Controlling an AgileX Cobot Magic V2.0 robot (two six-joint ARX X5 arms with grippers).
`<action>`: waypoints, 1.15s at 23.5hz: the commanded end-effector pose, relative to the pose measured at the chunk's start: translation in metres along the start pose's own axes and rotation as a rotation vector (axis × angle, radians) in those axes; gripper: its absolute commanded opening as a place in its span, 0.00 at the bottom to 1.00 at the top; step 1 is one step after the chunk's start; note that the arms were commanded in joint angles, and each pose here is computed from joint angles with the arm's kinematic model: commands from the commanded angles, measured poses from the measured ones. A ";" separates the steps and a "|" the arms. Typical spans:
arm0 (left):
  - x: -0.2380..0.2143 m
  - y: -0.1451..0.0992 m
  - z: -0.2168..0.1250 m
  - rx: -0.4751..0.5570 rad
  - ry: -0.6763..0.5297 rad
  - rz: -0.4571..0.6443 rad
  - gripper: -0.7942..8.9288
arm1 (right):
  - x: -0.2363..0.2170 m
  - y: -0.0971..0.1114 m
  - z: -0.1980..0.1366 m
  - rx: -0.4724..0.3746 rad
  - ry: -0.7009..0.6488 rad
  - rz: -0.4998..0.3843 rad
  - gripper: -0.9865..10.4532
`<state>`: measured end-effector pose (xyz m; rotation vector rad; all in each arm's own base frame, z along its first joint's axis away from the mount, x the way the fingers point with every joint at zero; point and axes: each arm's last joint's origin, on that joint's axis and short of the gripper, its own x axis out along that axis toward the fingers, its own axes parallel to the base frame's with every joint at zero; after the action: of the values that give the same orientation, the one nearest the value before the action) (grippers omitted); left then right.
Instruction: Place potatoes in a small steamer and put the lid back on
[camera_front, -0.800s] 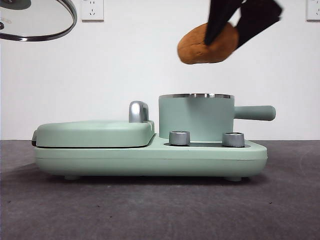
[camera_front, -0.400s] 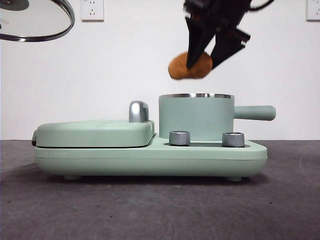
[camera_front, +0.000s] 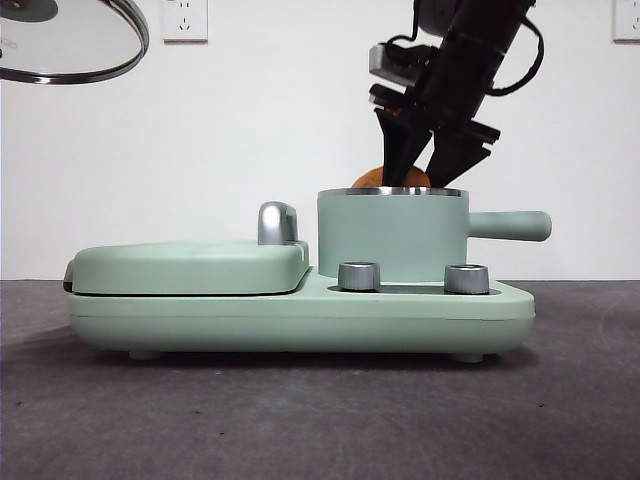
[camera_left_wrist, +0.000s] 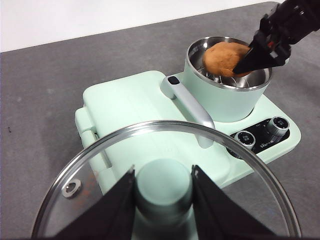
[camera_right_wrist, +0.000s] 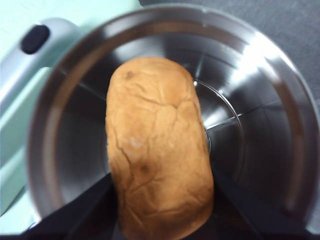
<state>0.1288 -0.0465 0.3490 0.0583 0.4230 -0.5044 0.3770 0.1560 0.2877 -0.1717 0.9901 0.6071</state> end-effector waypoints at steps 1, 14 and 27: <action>-0.003 -0.001 0.007 0.018 -0.048 0.002 0.09 | 0.014 -0.002 0.005 -0.018 0.004 0.001 0.27; -0.003 -0.001 0.007 0.018 -0.047 0.002 0.09 | 0.012 -0.002 0.007 -0.042 -0.013 -0.017 0.37; -0.003 -0.001 0.007 0.025 -0.046 0.001 0.09 | -0.155 0.040 -0.027 -0.089 -0.286 -0.053 0.37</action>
<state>0.1288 -0.0465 0.3490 0.0617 0.4222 -0.5032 0.2718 0.1143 0.4037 -0.1854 0.6869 0.6073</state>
